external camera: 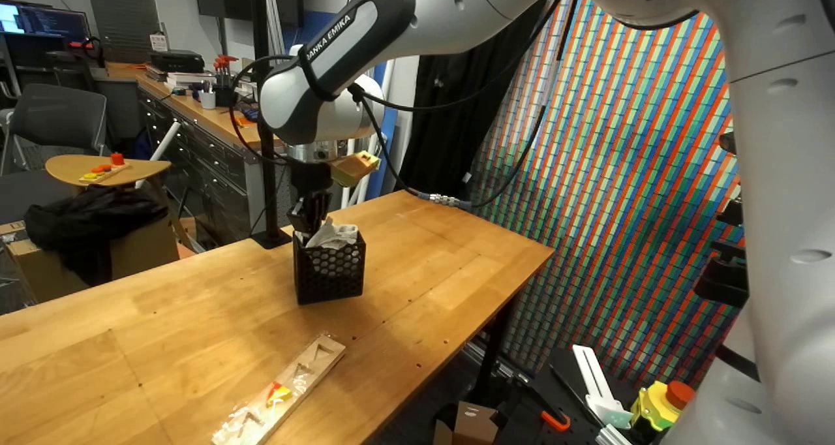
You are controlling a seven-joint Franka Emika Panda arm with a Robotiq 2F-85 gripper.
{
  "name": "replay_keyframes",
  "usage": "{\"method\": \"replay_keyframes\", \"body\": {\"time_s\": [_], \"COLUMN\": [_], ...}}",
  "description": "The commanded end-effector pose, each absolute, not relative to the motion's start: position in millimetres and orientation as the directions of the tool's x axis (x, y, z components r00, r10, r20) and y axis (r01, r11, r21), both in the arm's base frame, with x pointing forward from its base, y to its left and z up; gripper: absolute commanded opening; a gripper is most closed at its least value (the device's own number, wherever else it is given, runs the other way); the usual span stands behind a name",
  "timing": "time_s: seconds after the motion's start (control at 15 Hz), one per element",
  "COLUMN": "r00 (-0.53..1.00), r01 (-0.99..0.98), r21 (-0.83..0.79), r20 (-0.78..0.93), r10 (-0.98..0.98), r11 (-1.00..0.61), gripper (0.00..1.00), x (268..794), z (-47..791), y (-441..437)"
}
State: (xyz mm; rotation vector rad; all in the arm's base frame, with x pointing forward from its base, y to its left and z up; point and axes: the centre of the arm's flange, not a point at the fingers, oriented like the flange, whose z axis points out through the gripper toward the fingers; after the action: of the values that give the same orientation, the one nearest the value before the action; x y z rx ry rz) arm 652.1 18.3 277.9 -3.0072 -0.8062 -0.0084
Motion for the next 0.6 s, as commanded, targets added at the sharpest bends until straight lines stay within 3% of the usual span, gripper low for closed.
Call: {"method": "replay_keyframes", "body": {"time_s": [0.0, 0.53], "r00": [0.86, 0.846], "r01": [0.509, 0.532], "r21": [-0.057, -0.132], "r20": [0.067, 0.112], "r10": [0.505, 0.521], "r11": [-0.859, -0.836], "gripper": [0.06, 0.06], "x": [638, 631], "z": [268, 231], "y": [8, 15]}}
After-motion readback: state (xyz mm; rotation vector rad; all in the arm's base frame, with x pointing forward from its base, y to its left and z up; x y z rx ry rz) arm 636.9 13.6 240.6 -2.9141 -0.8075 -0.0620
